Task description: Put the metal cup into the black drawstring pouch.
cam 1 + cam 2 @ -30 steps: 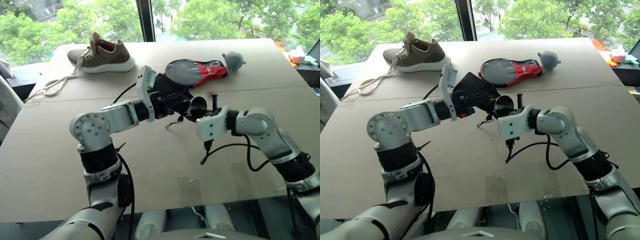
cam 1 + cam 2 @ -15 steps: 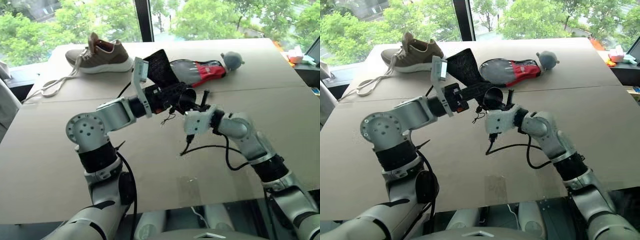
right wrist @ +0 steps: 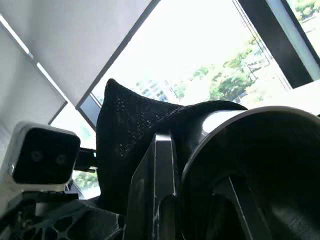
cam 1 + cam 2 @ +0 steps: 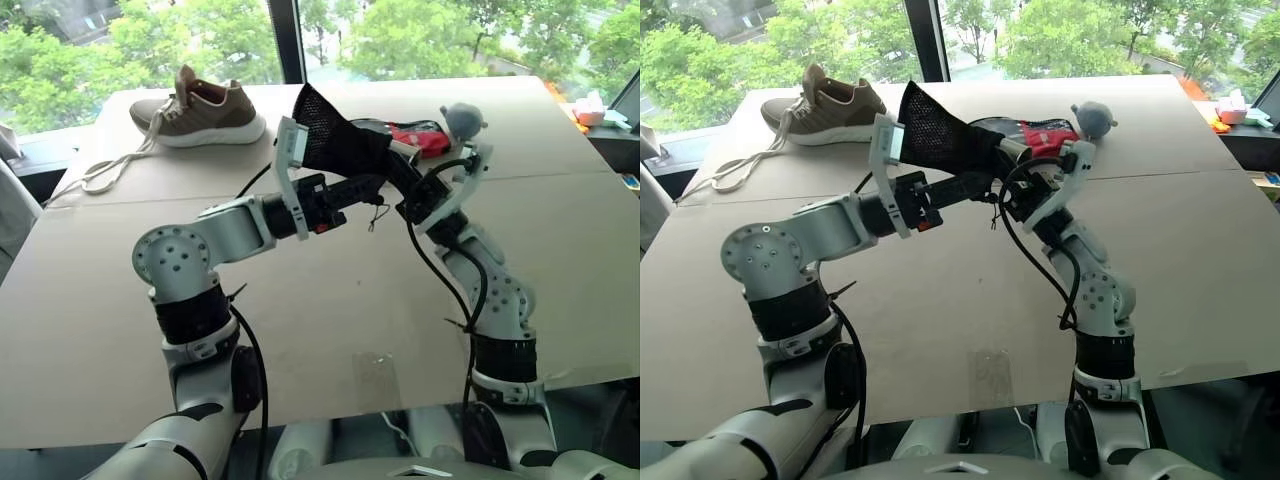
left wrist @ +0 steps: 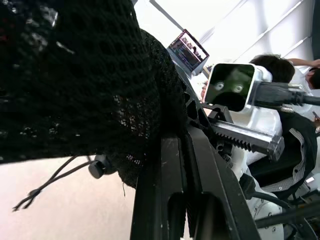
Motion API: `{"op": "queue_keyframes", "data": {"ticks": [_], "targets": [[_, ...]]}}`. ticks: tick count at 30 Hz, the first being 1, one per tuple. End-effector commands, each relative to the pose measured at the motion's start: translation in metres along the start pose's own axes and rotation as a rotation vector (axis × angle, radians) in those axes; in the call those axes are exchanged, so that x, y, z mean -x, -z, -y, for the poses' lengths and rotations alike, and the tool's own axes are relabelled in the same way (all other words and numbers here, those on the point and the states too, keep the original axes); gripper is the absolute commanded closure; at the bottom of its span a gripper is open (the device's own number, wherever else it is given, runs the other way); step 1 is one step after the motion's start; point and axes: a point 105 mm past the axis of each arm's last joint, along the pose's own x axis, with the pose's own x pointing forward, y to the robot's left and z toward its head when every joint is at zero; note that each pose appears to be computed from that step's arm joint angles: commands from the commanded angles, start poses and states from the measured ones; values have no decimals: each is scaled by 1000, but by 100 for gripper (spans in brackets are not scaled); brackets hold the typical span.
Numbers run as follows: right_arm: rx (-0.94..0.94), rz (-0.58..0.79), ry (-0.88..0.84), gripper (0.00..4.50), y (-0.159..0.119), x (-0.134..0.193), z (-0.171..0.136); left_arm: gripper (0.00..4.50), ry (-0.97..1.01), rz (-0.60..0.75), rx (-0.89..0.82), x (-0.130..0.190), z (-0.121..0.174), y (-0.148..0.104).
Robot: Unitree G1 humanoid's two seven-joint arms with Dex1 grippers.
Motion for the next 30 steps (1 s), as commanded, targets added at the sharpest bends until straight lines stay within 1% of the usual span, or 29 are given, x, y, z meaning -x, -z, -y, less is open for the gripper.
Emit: {"op": "queue_keyframes", "data": {"ticks": [1, 3, 5, 6, 7, 8, 10, 11, 13, 14, 17, 19, 22, 24, 25, 26, 28, 29, 30], "targets": [[78, 8, -60, 443, -10, -3, -19, 450, 66, 23, -6, -2, 11, -5], [313, -31, -11, 443, -4, -4, -8, 450, 99, 26, 24, -3, 15, -5], [593, -74, 36, 443, 1, -4, 8, 450, 157, -16, 67, -4, 22, 2], [709, -101, 40, 443, 4, -4, 13, 450, 173, -44, 74, -2, 24, 6], [852, -125, 12, 443, 9, -3, 15, 450, 216, -28, 103, -1, 28, 3], [1018, -161, -60, 443, 19, -4, 13, 450, 280, -9, 147, 0, 34, -1], [1236, -201, -200, 443, 36, -3, 7, 450, 341, 17, 189, 1, 41, -8], [1296, -208, -248, 443, 41, -3, 5, 450, 344, 17, 188, 1, 42, -9], [1445, -228, -311, 443, 51, -1, 9, 450, 312, 22, 176, 0, 41, -11], [1586, -266, -375, 443, 59, 1, 13, 450, 285, 29, 159, -1, 39, -13], [1922, -385, -588, 443, 80, 13, 30, 450, 226, 41, 126, -4, 33, -15], [2056, -416, -678, 443, 83, 16, 37, 450, 197, 31, 102, -5, 30, -12], [2137, -426, -729, 443, 83, 14, 40, 450, 196, 23, 83, -6, 30, -9], [2134, -430, -719, 443, 83, 9, 38, 450, 181, 4, 55, -7, 29, -5], [2101, -445, -681, 443, 82, 7, 39, 450, 180, 0, 45, -7, 28, -4], [2017, -447, -601, 443, 79, 2, 37, 450, 179, -11, 29, -7, 28, -1], [1744, -444, -467, 443, 77, -2, 32, 450, 183, -28, 24, -6, 27, 4], [1640, -422, -439, 443, 75, -4, 26, 450, 186, -37, 20, -5, 27, 6], [1582, -410, -431, 443, 73, -5, 21, 450, 188, -41, 17, -5, 27, 7]]}}
